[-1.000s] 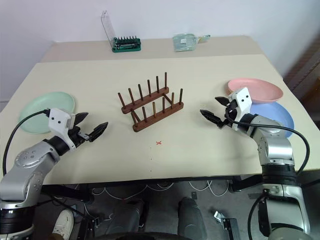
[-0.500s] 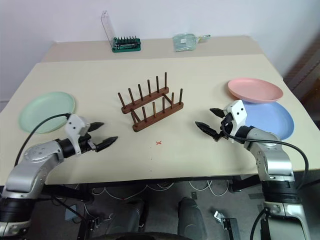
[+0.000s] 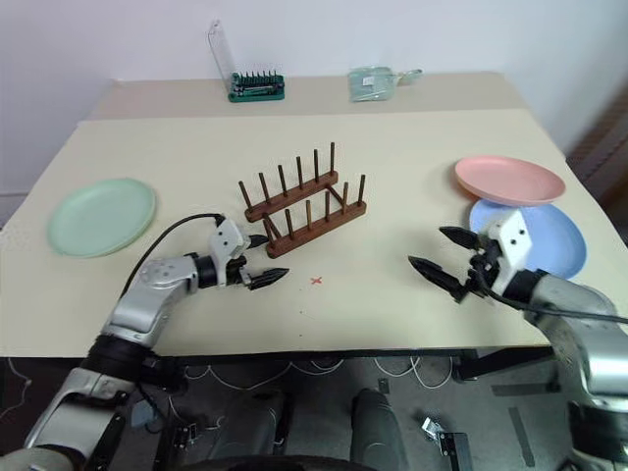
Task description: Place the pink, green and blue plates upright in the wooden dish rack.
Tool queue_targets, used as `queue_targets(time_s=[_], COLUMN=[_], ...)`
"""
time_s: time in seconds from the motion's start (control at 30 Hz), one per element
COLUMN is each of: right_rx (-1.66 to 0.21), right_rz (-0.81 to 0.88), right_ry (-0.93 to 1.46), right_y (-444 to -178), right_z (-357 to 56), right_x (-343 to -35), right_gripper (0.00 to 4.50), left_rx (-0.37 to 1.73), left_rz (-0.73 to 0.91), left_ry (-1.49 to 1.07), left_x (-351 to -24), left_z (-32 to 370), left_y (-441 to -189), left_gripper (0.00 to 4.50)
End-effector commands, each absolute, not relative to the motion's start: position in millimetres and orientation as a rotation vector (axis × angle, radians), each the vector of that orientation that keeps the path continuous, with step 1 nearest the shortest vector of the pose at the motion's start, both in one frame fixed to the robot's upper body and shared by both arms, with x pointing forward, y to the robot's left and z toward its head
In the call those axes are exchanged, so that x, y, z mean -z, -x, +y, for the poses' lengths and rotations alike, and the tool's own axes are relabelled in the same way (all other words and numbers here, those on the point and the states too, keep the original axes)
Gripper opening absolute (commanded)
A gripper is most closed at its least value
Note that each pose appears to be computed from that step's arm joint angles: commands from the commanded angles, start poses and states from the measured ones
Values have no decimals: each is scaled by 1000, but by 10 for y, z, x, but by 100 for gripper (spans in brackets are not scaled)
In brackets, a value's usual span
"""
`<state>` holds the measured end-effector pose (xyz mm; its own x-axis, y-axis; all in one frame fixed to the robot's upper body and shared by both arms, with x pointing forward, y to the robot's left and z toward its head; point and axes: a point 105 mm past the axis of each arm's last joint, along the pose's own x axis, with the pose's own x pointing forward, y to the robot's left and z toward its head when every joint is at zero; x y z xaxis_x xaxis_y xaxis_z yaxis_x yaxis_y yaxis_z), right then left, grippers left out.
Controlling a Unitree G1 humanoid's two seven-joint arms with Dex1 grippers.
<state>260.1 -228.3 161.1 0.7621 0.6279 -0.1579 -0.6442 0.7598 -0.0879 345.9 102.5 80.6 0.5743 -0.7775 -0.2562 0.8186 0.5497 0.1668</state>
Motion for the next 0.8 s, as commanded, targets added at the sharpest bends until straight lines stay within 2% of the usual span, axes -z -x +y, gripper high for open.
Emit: queue_targets(time_s=[0.03, 0.2, 0.33, 0.5, 0.57, 0.63, 0.8], right_rx=[-694, -678, -684, -709, -713, -715, -691], right_rz=[54, 62, 60, 37, 29, 18, 26], right_ry=[180, 187, 196, 203, 204, 205, 205], right_y=[-2419, -2157, -2103, -2250, -2305, -2340, -2268], right_z=[-2242, -2307, -2207, -1791, -1644, -1529, -1538], right_x=[-1902, -2000, -2040, -2101, -2129, -2180, -2231], right_gripper=[450, 450, 450, 450, 450, 450, 450], left_rx=[942, 949, 1117, 1328, 1364, 1328, 1288], left_rz=[178, 180, 86, 95, 99, 104, 117], left_ry=[-296, -312, -331, -411, -441, -473, -437], left_x=[-737, -742, -905, -902, -899, -886, -877], left_z=[1044, 1097, 988, 893, 859, 849, 840], left_y=[-3453, -3452, -3319, -3143, -3151, -3281, -3473], left_gripper=[322, 82, 77, 77, 77, 77, 77])
